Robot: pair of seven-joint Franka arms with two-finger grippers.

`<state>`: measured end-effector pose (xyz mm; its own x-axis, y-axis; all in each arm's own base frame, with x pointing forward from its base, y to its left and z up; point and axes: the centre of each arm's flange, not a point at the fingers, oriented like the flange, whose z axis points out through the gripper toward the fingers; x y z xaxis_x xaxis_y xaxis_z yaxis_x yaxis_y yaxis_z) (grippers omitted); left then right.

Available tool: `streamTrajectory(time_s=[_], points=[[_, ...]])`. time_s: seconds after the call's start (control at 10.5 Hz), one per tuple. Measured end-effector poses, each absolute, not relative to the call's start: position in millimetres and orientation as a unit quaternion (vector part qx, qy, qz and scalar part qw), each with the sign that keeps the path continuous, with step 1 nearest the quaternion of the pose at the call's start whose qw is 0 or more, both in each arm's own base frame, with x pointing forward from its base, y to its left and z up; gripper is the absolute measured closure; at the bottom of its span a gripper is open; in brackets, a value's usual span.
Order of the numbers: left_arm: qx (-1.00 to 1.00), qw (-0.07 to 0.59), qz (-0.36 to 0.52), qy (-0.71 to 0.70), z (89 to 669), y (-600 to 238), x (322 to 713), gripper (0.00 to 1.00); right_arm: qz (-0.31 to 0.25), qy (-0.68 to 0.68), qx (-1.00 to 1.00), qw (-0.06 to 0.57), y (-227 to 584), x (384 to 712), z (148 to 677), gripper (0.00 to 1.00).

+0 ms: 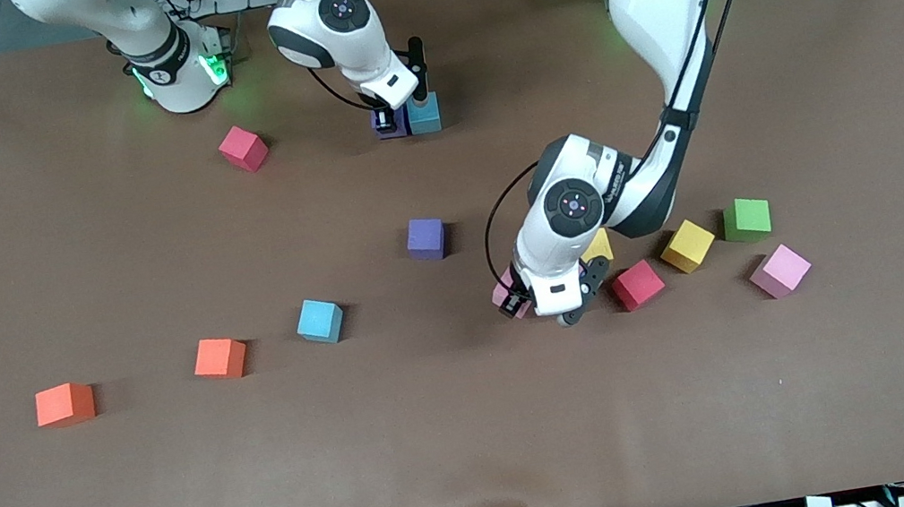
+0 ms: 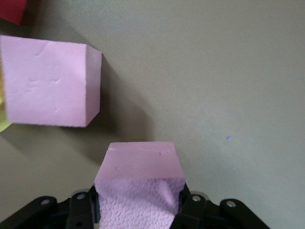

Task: Form number 2 with 11 blocks
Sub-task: 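Lower the purple cube beside teal while the left gripper grasps the pink cube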

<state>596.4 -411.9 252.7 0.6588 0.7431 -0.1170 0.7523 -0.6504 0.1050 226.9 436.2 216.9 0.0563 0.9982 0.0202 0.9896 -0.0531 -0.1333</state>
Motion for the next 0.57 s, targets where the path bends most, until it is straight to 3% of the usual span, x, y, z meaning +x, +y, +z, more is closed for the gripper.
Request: streamTrajectory(time_s=[0.57], points=[[0.911, 0.052, -0.049, 0.405, 298, -417, 575, 0.43, 0.040, -0.687, -0.723, 0.058, 439, 226, 215, 0.47]])
